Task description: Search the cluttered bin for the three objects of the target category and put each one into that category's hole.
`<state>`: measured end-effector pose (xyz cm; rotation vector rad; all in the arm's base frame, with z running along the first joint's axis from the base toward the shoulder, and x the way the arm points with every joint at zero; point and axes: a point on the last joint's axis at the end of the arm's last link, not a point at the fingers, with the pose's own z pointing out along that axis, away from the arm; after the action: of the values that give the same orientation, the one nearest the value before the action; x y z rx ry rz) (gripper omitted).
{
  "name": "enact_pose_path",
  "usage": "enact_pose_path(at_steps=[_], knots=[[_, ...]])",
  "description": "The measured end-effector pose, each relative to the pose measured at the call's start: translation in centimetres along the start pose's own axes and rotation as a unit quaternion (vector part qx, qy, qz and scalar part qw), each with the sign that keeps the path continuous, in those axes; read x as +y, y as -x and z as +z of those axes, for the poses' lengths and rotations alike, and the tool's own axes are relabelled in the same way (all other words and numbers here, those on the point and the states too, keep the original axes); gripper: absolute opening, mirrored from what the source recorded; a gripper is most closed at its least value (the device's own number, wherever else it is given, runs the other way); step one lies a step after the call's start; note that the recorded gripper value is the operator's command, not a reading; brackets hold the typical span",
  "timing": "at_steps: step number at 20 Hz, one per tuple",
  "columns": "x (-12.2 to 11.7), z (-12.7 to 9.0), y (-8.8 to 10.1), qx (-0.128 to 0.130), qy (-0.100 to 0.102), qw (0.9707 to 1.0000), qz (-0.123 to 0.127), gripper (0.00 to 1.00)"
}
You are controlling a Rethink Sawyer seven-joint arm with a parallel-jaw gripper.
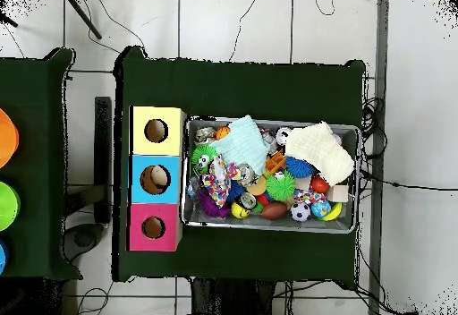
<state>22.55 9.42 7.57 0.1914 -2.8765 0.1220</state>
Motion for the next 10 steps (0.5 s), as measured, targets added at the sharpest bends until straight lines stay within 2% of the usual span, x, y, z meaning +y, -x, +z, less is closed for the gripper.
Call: enact_pose_path(at_steps=[10], knots=[[1.9, -0.7, 1.0, -0.021, -0.011, 0.9997, -0.008, 0.00]])
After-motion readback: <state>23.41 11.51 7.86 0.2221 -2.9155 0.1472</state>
